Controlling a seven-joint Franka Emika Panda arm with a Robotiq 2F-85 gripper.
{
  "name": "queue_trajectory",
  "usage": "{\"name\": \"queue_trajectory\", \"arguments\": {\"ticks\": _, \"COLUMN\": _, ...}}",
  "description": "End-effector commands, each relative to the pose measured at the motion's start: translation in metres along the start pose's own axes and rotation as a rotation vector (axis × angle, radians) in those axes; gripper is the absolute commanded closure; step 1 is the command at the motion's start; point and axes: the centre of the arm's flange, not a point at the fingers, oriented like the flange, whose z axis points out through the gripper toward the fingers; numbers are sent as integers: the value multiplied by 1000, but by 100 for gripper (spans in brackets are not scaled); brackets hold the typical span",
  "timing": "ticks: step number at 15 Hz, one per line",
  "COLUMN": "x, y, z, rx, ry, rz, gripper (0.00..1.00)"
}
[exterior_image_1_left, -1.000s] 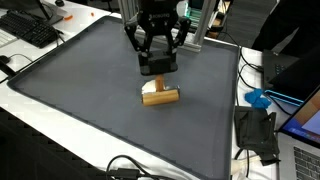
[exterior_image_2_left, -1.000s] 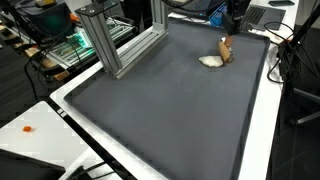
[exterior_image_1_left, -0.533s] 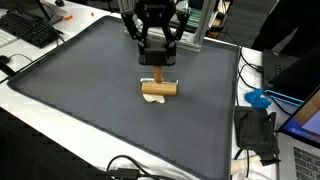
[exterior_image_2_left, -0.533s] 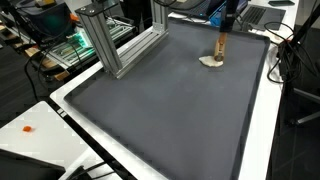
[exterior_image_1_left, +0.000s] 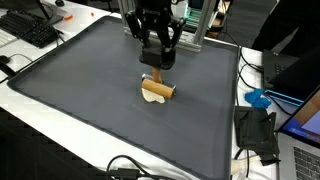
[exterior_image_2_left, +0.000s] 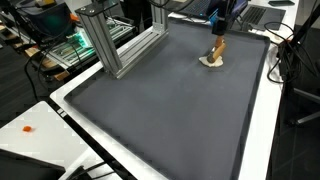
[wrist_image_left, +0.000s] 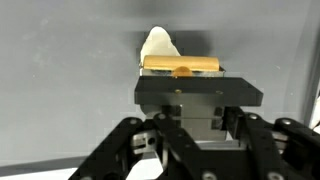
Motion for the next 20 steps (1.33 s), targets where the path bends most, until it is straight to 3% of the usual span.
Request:
{"name": "queue_trajectory", "arguments": {"ticks": 1, "x": -8, "y": -3, "z": 4, "rx": -27, "ry": -24, "rz": 117, "gripper": 73}}
{"name": "queue_trajectory", "arguments": {"ticks": 9, "x": -26, "y": -13, "z": 27, "rx": -58, "ry": -128, "rz": 160, "gripper": 73}}
{"name": "queue_trajectory", "arguments": {"ticks": 20, "x": -12, "y": 3, "z": 28, "rx": -95, "ry": -5, "rz": 415, "gripper": 73}}
